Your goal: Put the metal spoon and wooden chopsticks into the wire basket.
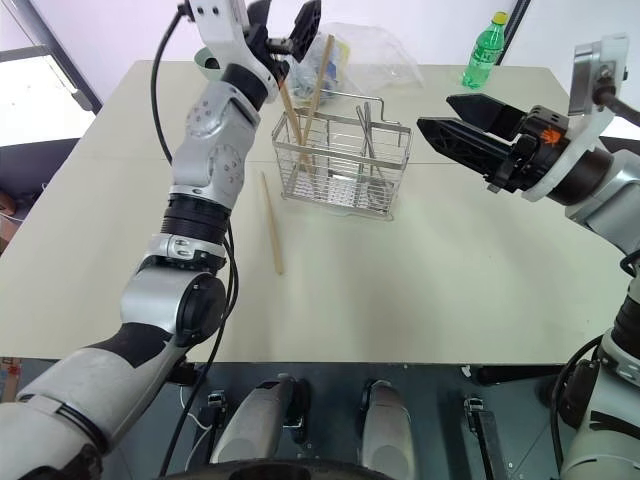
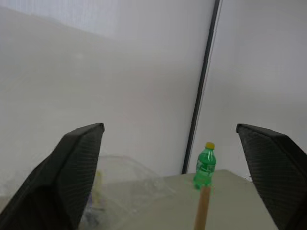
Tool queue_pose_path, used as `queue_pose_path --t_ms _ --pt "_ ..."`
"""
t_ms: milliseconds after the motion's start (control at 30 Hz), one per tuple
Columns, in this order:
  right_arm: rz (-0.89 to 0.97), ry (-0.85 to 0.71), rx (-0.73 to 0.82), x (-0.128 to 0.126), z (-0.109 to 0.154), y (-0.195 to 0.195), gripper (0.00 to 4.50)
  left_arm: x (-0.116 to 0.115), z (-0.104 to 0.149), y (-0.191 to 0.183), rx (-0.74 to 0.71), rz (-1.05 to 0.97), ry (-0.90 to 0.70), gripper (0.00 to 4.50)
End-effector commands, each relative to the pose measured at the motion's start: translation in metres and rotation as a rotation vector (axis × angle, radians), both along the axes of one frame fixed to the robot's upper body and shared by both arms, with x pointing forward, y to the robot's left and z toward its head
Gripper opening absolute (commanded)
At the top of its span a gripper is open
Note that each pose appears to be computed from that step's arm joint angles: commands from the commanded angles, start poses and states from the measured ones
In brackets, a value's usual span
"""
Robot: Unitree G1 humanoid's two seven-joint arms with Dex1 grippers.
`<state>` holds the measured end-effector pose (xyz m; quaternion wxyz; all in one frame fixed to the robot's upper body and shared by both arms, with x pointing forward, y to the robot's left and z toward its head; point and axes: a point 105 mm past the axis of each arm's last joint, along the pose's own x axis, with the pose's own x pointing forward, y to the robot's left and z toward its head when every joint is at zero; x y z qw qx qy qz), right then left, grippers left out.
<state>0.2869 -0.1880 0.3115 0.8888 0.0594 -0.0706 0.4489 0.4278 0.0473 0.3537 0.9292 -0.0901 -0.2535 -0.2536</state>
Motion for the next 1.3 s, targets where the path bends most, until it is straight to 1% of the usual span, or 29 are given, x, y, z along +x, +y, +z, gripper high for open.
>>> queue_pose_path --t_ms 33,67,133,200,267,367,467,600,767,867,1067,1300 --pt "-0.001 -0.054 -0.01 -0.002 0.01 0.0 4.5 -0.015 0.028 0.018 -0.002 0.033 0.007 4.43" --pt "0.001 -0.053 -0.006 -0.001 0.009 0.0 4.5 -0.013 0.033 0.033 -0.027 0.082 0.058 4.43" --pt "0.004 -0.053 -0.004 0.0 0.008 0.001 4.5 -0.006 0.03 0.063 -0.066 0.204 0.189 4.43" --pt "0.008 -0.053 -0.002 0.001 0.006 0.001 4.5 0.005 0.007 0.097 -0.081 0.368 0.384 4.43" --pt "0.012 -0.053 0.001 0.003 0.005 0.001 4.5 0.01 -0.022 0.122 -0.079 0.498 0.566 4.43" --pt "0.021 -0.052 0.001 0.005 0.003 0.002 4.5 0.013 -0.063 0.133 -0.079 0.547 0.786 4.43" --pt "0.034 -0.053 -0.002 0.007 0.003 0.006 4.5 0.012 -0.099 0.123 -0.047 0.516 0.946 4.43" --pt "0.019 -0.066 0.001 0.017 0.004 0.012 4.5 0.013 -0.139 0.105 0.029 0.518 1.026 4.43" --pt "0.059 -0.068 -0.014 0.012 0.006 0.017 4.5 0.014 -0.169 0.084 0.087 0.472 1.118 4.43" --pt "0.057 -0.065 -0.012 0.012 0.005 0.017 4.5 0.02 -0.171 0.082 0.096 0.481 1.091 4.43" --pt "0.03 -0.076 0.007 0.012 0.005 0.014 4.5 0.024 -0.188 0.063 0.206 0.441 1.124 4.43" --pt "0.013 -0.08 0.022 0.011 0.001 0.012 4.5 0.024 -0.204 0.053 0.208 0.364 1.196 4.43"
